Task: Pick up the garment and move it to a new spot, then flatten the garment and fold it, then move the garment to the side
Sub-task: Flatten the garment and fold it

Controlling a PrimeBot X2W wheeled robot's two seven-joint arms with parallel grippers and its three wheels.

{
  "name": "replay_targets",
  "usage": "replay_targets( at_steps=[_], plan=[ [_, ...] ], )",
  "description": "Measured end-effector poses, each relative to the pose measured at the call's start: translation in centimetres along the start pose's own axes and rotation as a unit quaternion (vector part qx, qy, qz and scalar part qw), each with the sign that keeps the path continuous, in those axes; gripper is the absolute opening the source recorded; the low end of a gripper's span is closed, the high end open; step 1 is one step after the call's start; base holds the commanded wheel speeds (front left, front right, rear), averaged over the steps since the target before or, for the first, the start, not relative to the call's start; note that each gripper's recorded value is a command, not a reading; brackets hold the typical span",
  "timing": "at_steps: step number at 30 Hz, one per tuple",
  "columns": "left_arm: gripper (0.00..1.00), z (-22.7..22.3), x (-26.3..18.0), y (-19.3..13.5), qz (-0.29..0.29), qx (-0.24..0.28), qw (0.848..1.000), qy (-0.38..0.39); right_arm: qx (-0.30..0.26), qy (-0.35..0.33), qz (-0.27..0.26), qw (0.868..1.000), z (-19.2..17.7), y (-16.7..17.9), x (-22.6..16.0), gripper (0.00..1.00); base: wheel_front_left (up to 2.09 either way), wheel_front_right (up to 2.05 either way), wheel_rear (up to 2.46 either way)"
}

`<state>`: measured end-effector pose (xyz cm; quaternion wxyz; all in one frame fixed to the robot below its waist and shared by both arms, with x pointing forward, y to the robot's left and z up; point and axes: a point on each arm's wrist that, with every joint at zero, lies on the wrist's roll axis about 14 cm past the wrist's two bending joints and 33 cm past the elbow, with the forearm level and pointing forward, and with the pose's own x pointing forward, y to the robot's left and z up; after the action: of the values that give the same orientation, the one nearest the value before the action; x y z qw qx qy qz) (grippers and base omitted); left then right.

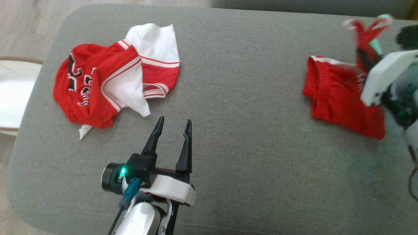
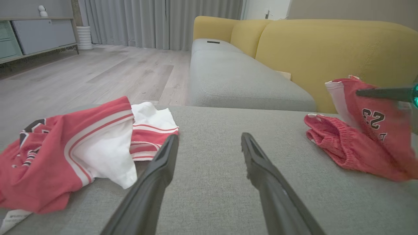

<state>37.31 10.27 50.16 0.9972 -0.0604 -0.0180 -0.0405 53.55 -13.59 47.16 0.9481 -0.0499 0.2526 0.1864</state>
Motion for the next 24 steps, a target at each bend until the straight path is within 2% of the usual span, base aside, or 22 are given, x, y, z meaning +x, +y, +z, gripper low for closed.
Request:
replay_targets(
  at_steps=[4, 5, 6, 7, 11, 16, 24],
  plan=[
    [1.0, -0.1, -0.3, 0.7, 0.014, -0.004, 1.0, 0.004, 0.004, 0.025, 0.042, 0.999, -1.5, 3.5, 0.8, 0.0, 0.0, 0.0, 0.0],
    [1.0, -0.2, -0.3, 0.8, 0.016, -0.004, 1.0, 0.005, 0.006, 0.028, 0.053, 0.998, -1.8, 4.4, 0.8, 0.12, 0.0, 0.0, 0.0],
    [1.0, -0.2, -0.3, 0.8, 0.017, -0.004, 1.0, 0.005, 0.014, 0.027, 0.065, 0.997, -1.8, 5.3, 0.9, 0.71, 0.0, 0.0, 0.0],
    [1.0, -0.2, -0.4, 0.8, 0.017, -0.003, 1.0, 0.005, 0.023, 0.023, 0.076, 0.997, -1.8, 6.1, 0.8, 1.0, 0.0, 0.0, 0.0],
    [1.0, -0.1, -0.4, 0.9, 0.02, -0.002, 1.0, 0.004, 0.037, -0.002, 0.098, 0.995, -0.9, 7.4, 0.1, 1.0, 0.0, 0.0, 0.0],
    [1.0, 0.4, -0.3, 0.6, 0.018, -0.003, 1.0, -0.005, 0.065, -0.069, 0.102, 0.99, 0.8, 6.9, -2.4, 1.0, 0.0, 0.0, 0.0],
    [1.0, -0.6, -1.8, 0.8, 0.028, -0.011, 0.999, 0.01, 0.126, -0.093, 0.047, 0.987, -4.6, 3.9, -7.7, 1.0, 0.0, 0.0, 0.0]
  ],
)
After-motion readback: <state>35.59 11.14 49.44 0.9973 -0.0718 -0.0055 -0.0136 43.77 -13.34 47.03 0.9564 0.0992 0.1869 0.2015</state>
